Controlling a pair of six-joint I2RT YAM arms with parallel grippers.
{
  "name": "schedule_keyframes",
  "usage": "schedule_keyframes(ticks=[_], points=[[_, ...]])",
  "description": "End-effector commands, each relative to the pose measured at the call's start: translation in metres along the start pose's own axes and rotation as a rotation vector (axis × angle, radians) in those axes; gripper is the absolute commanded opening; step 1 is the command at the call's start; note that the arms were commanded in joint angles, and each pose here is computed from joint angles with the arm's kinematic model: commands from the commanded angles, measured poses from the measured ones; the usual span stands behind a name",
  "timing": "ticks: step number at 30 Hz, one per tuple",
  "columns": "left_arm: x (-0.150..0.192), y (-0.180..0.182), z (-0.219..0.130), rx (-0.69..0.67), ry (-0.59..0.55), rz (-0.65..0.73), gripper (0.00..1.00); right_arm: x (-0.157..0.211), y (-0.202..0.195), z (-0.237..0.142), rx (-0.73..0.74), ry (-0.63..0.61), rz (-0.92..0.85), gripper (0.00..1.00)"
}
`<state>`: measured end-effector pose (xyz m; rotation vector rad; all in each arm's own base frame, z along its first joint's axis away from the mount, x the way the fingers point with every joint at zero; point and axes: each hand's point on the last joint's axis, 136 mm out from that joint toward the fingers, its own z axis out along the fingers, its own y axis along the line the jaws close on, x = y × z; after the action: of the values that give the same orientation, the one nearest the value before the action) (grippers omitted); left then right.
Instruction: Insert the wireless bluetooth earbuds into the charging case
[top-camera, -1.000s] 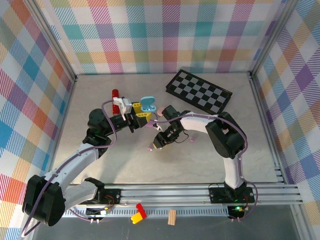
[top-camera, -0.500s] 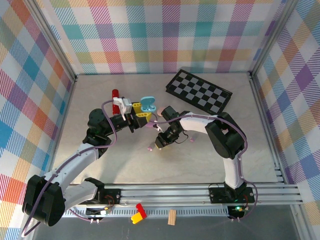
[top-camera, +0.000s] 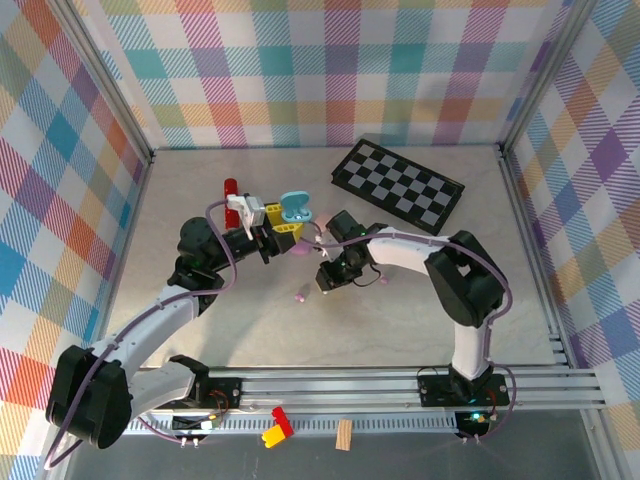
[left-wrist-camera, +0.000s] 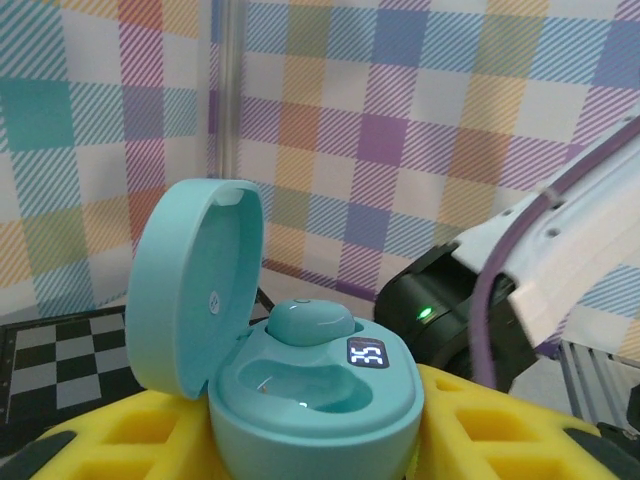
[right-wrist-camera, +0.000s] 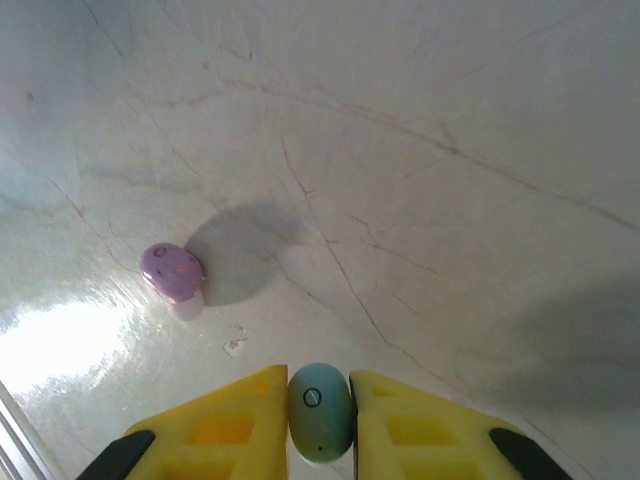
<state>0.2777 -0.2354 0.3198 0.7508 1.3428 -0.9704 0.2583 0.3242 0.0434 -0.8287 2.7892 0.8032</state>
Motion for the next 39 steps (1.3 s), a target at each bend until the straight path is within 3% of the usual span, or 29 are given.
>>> schedule_keyframes(ticks=[1, 12, 24, 30, 39], points=[[-0.007, 0.011, -0.003, -0.062, -0.040, 0.042, 0.42, -0.021, 0.002, -0.033, 0.080, -0.129, 0.037, 0.19], [0.004, 0.033, 0.000, -0.223, -0.045, 0.111, 0.42, -0.045, -0.008, -0.147, 0.279, -0.455, 0.142, 0.19], [0.025, 0.027, 0.022, -0.263, -0.003, 0.194, 0.42, -0.060, 0.072, -0.266, 0.091, -0.695, 0.006, 0.21], [0.032, 0.021, 0.035, -0.264, 0.000, 0.226, 0.42, -0.069, 0.091, -0.282, 0.106, -0.727, -0.045, 0.21], [0.034, 0.014, 0.045, -0.253, -0.009, 0.227, 0.42, -0.090, 0.114, -0.264, 0.057, -0.713, -0.088, 0.21]])
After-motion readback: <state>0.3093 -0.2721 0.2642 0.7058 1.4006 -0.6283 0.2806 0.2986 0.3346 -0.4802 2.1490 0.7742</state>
